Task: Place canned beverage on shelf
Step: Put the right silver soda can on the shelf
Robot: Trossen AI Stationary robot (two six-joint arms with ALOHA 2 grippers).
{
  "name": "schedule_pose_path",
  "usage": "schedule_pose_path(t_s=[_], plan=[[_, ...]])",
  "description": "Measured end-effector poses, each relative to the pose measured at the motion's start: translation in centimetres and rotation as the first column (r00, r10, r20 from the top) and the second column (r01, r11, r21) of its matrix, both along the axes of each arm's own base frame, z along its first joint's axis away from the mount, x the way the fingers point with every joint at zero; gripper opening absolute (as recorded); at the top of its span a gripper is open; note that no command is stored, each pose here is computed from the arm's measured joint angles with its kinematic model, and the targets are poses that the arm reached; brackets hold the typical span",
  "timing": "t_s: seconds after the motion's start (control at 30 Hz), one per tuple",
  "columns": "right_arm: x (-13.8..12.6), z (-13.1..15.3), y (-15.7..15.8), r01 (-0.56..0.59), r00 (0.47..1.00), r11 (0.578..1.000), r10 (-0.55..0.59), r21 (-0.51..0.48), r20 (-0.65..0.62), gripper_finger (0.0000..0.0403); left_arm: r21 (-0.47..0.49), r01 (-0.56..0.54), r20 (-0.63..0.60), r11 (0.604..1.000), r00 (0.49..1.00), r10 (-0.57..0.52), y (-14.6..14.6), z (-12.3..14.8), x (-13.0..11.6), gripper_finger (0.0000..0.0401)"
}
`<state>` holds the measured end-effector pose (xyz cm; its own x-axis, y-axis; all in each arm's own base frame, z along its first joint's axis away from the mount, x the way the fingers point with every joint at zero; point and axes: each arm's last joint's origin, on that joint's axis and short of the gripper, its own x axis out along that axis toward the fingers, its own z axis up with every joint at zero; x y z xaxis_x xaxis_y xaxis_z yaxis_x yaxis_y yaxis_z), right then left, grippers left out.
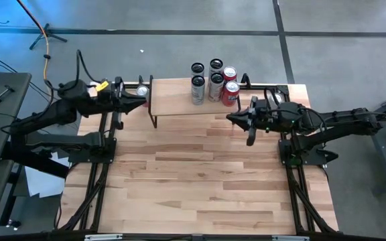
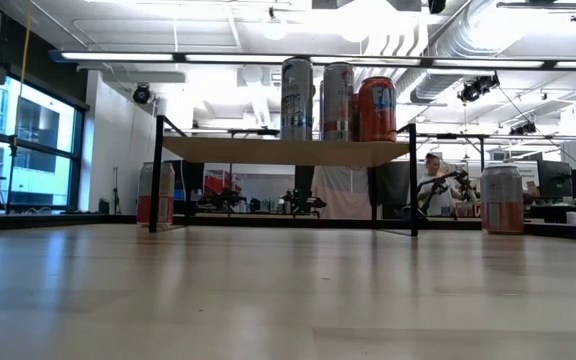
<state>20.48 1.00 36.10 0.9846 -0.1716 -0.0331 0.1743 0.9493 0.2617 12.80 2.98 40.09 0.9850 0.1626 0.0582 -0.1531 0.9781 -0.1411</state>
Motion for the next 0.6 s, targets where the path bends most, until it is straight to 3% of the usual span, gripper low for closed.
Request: schedule_pose_path(t_s=[0.27,0.4,0.5,0.6], plan=[[0.0,0.21,0.0,-0.001,1.0,0.998,0.002,-0.068,0.01,0.0,0.047,-0.003,-0.021,0.999,1.0,0.004,0.08,-0.14,0.3,0.0001],[0.0,0.23,0.0,0.001,1.0,1.0,0.0,-0.011,0.021,0.0004,0.057,-0.004,-0.023,0.998,1.0,0.005,0.08,-0.14,0.3,0.0003],[0.0,0.18,0.0,0.001,1.0,0.999,-0.002,0.033,0.024,0.0027,0.057,-0.004,-0.023,0.998,1.0,0.005,0.09,-0.15,0.3,0.0003],[-0.01,0.11,-0.09,0.031,0.999,0.999,-0.031,0.038,0.018,0.0075,0.039,-0.003,-0.02,0.999,1.0,0.004,0.09,-0.14,0.3,0.0003]])
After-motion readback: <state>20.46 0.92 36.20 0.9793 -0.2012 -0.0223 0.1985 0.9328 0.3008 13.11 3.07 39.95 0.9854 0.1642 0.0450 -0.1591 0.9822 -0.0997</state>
